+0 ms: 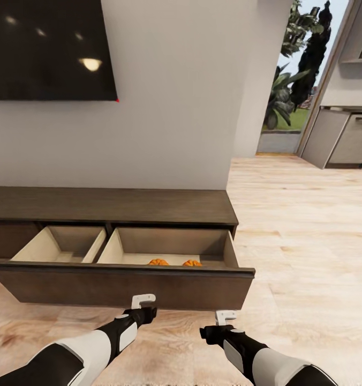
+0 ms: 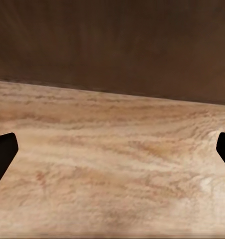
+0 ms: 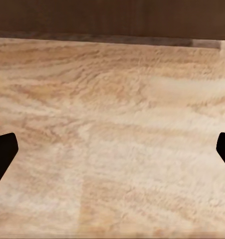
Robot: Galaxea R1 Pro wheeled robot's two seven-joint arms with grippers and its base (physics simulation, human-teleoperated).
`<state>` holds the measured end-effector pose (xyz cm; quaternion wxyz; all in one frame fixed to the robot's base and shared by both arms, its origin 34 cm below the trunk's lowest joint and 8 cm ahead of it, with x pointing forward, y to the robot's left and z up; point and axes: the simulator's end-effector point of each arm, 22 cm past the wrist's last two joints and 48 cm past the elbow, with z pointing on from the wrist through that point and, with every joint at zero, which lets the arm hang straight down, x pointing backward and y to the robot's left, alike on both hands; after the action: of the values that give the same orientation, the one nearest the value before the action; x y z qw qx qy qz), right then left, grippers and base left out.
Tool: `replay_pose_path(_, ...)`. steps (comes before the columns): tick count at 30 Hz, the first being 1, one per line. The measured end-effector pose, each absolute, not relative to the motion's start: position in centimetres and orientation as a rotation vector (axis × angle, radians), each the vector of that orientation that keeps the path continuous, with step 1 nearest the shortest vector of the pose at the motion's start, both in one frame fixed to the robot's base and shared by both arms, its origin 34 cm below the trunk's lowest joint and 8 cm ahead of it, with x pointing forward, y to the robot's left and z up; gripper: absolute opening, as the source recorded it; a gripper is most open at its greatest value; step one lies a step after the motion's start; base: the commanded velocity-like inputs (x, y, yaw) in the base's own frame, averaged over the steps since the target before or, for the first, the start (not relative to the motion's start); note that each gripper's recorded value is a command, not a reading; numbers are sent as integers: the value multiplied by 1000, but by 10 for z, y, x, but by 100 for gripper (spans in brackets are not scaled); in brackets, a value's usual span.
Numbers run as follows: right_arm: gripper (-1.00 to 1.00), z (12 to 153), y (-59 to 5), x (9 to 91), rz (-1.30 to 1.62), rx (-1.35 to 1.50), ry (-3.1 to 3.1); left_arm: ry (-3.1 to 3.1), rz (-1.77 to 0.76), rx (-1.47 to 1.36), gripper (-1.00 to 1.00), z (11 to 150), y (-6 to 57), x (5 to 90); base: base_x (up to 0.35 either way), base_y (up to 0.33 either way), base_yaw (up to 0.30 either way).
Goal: Place each of the two pumpkins and all three candles from the living room inside a cabinet in the living room (use any cabinet), then make sure every cabinet is closed, and position the cauldron so it is next to a table in the living room.
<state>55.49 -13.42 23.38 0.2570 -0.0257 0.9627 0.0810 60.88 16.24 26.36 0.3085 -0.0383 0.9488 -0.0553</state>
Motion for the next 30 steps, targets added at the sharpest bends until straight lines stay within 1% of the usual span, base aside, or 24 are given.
replay_pose_path(10,100,232,-135,554,218,-71,2616,2513,-148,-101,100,261,161,607,1,0,0)
replay_pose_path(13,100,232,-135,554,218,-71,2616,2512,-148,-101,100,261,161,607,105,0,0)
replay_pose_path(28,100,232,-135,554,218,-71,2615,2513,-142,-81,100,261,161,607,307,0,0)
replay_pose_path(30,100,232,-135,554,218,-71,2615,2512,-148,-101,100,262,161,608,158,0,0)
